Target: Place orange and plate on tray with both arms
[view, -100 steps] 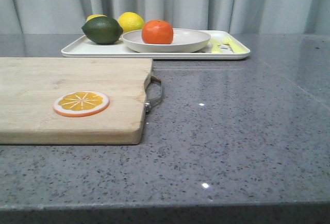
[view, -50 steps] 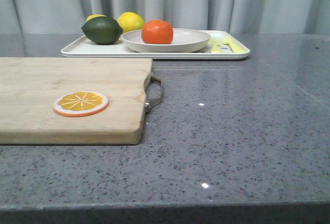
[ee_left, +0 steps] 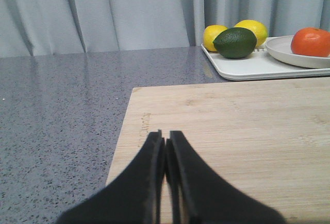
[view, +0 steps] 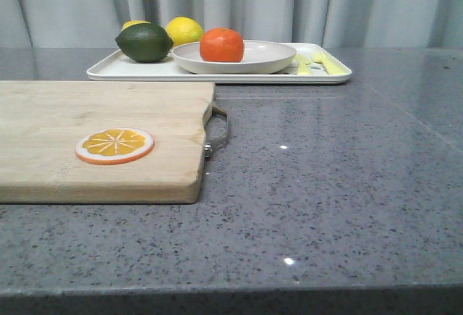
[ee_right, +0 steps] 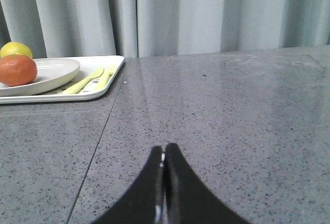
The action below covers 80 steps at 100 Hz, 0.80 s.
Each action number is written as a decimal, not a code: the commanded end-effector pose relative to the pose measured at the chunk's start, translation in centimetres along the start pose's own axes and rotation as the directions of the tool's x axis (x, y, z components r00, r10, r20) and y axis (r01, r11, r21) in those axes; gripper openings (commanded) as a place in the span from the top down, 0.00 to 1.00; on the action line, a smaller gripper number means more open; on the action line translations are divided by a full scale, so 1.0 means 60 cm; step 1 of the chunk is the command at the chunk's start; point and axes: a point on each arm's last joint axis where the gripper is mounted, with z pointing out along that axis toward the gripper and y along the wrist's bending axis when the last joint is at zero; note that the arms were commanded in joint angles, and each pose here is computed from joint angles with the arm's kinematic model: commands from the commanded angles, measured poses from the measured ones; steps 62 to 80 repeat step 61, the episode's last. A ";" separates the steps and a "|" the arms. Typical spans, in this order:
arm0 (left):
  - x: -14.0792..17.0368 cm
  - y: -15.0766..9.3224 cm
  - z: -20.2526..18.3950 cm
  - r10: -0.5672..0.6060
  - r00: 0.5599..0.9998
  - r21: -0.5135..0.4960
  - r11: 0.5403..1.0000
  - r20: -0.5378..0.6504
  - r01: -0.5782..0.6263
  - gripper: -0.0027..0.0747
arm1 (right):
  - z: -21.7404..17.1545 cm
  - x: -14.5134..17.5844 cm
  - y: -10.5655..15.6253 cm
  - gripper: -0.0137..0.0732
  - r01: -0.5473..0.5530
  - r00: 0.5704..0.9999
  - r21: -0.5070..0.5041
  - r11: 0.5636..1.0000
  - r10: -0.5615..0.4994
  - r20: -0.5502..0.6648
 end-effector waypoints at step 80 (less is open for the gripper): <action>-0.002 0.001 -0.003 -0.003 0.996 -0.004 1.000 0.089 0.003 0.99 | -0.003 -0.013 0.001 0.92 0.012 0.996 -0.006 1.000 -0.011 0.093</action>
